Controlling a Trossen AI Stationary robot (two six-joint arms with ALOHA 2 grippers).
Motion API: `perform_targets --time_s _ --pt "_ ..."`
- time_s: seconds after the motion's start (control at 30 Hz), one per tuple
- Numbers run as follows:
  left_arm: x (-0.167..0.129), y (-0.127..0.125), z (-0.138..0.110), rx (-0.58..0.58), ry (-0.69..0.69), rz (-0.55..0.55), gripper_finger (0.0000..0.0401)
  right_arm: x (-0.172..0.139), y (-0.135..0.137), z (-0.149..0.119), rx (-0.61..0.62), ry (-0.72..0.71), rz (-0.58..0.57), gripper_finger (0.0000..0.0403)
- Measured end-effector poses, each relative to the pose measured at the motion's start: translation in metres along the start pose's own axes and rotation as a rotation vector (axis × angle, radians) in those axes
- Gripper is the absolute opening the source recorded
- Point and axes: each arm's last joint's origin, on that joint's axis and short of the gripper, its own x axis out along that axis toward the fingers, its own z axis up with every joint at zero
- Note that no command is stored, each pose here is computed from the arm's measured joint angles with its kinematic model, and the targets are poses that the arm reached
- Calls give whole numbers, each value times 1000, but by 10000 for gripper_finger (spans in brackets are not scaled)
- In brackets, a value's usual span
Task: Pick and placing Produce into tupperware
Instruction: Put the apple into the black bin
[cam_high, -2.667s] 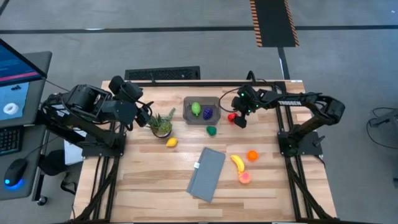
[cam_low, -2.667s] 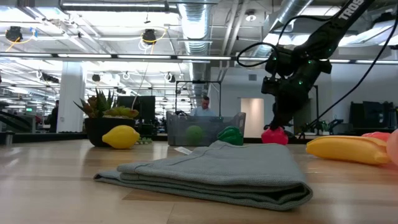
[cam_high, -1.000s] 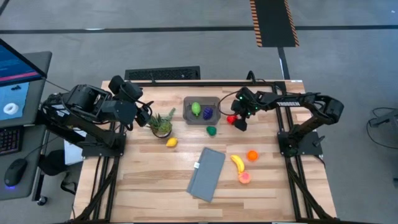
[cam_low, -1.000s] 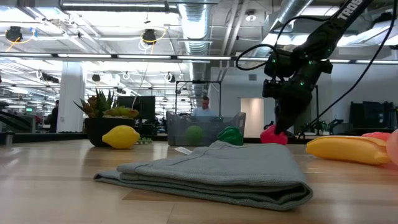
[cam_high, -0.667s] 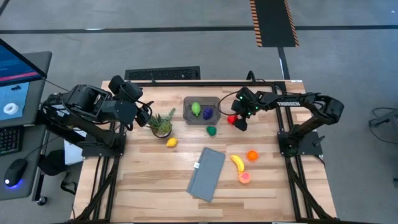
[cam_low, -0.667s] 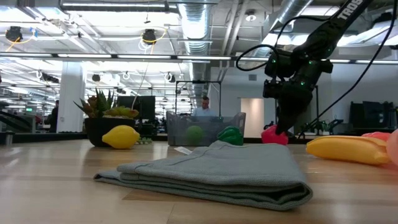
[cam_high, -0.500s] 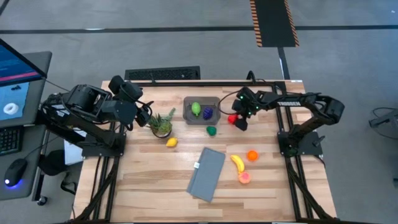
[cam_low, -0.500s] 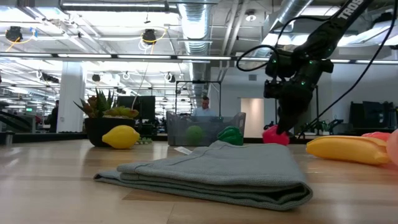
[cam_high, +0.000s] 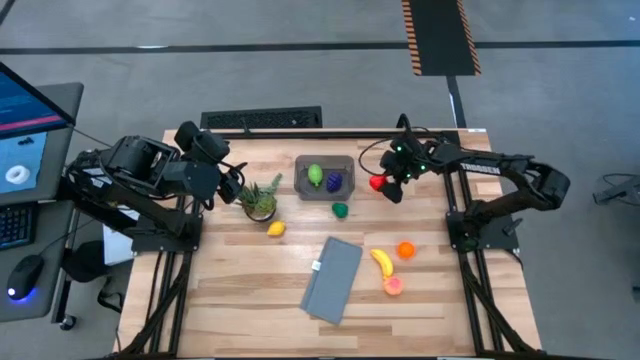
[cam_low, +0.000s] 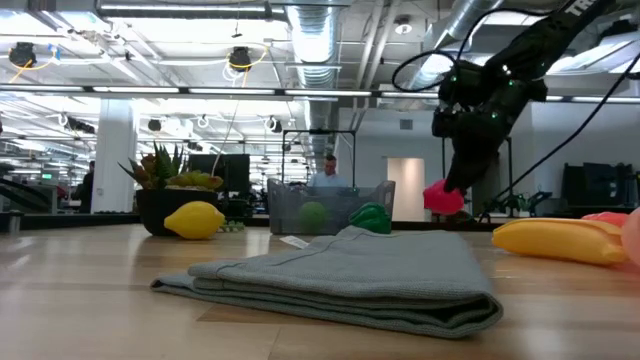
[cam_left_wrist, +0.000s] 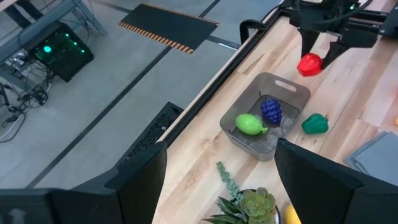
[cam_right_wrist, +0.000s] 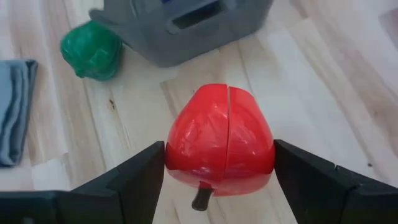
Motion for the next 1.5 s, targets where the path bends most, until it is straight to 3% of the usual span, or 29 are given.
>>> perform_targets --time_s 0.87,1.5 --pt "0 0 0 10 0 0 288 -62 19 7 16 -268 -36 310" --pt "0 0 0 10 0 0 288 -70 29 16 -13 -381 -12 310"
